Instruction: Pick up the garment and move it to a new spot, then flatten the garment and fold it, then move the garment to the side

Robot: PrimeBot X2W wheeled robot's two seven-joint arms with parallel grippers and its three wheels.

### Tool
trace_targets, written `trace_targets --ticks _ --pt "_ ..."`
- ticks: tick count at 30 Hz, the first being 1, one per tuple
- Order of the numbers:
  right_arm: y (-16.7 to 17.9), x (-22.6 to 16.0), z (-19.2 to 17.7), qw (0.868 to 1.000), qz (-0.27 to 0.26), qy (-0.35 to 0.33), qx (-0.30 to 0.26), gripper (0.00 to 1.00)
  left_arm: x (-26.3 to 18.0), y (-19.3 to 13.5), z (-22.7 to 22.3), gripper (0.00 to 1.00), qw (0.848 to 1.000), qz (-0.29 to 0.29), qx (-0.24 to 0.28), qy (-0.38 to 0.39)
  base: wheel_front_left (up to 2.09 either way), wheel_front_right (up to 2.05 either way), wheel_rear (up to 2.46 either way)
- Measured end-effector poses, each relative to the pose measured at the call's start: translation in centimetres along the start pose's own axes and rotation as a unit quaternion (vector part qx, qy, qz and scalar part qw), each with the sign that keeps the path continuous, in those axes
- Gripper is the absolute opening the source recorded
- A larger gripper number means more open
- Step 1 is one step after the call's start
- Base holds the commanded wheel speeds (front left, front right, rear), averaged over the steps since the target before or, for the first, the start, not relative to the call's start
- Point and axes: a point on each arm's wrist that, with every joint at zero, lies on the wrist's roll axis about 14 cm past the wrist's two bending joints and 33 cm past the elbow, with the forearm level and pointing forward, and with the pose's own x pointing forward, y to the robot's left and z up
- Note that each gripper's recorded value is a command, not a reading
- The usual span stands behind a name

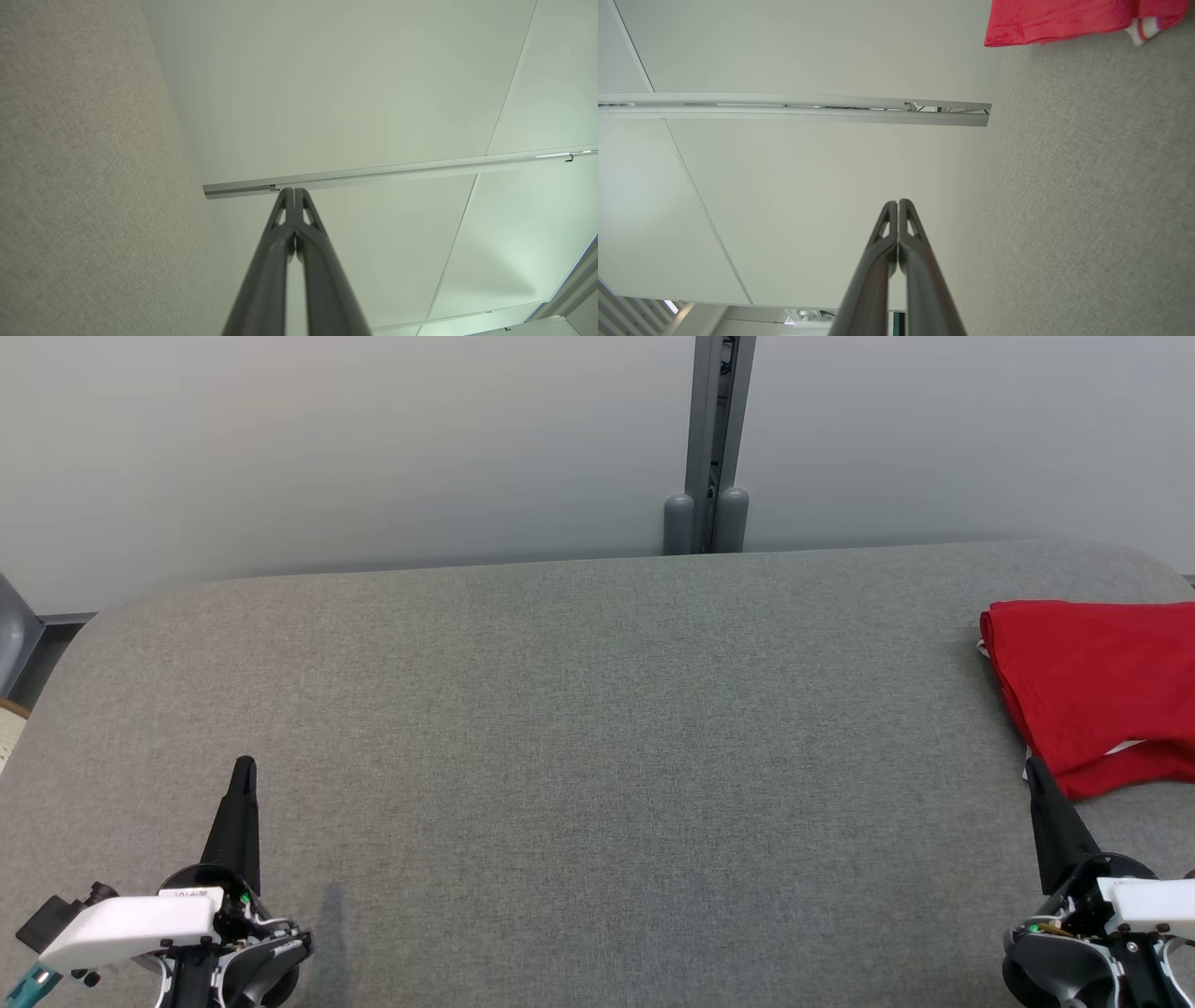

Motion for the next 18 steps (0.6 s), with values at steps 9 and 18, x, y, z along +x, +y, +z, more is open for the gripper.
trace_targets --ticks 9,18 --pt "0.0 0.0 -0.01 1.0 0.0 0.001 0.0 0.0 0.0 0.0 -0.01 0.0 1.0 0.0 0.0 0.0 0.0 0.0 0.0" --pt "0.0 0.0 -0.01 1.0 0.0 0.001 0.0 0.0 0.0 0.0 0.02 0.0 1.0 0.0 0.0 0.0 0.0 0.0 0.0"
